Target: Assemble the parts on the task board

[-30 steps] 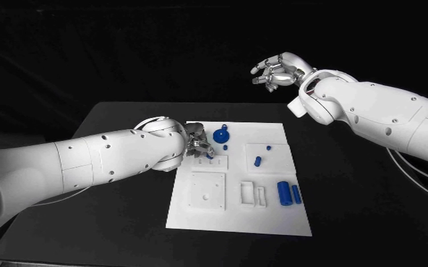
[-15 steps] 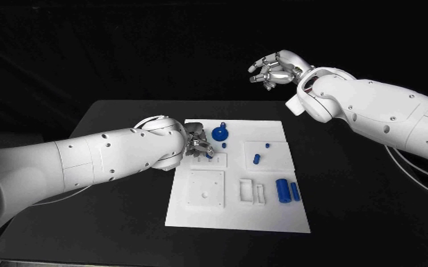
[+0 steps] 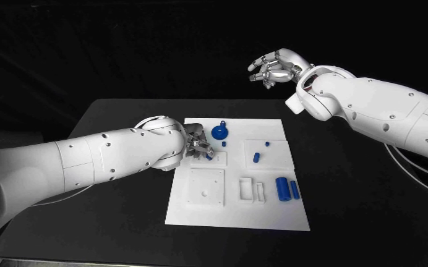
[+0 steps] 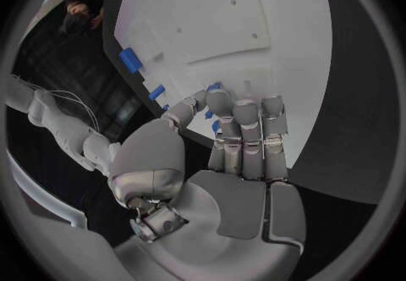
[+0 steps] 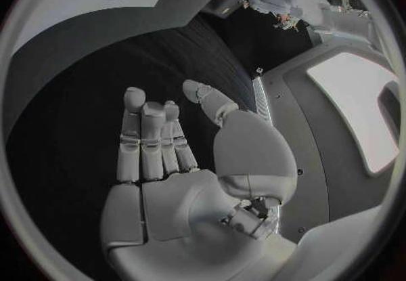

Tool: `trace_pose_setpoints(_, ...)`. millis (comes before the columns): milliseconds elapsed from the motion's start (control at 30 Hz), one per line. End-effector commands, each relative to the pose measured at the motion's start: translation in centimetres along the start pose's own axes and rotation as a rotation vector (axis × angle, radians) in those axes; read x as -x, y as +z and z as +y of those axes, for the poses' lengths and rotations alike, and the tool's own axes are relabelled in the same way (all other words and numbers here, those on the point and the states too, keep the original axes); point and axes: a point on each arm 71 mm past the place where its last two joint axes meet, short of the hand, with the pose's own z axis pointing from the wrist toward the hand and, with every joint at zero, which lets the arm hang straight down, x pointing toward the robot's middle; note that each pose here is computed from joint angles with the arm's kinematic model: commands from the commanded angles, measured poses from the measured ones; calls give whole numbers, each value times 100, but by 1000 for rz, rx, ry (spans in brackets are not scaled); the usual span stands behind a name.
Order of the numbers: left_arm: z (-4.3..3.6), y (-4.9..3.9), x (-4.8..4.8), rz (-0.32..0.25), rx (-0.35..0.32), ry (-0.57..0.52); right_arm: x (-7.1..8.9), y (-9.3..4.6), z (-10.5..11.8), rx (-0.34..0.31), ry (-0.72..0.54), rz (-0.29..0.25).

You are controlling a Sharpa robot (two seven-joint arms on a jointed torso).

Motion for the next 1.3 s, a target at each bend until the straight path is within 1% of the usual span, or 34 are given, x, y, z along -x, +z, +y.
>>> trace_pose_setpoints(33,-21,3,-55,33,-10,3,-12,0,4,3,-6,12)
trace_pose_setpoints(400,1,2,-53,38,-3,4,-19,-1,-3,2,-6,17)
trace_pose_setpoints(667,32,3,-48,40,8,6,-19,-3,-9,1,-6,18)
trace_pose_setpoints(1167,46,-2,-55,52,11,2,-19,-6,-12,0,-7,18)
trace_pose_setpoints(1300,37,3,-56,53,11,2,-21,-5,-11,0,-7,18)
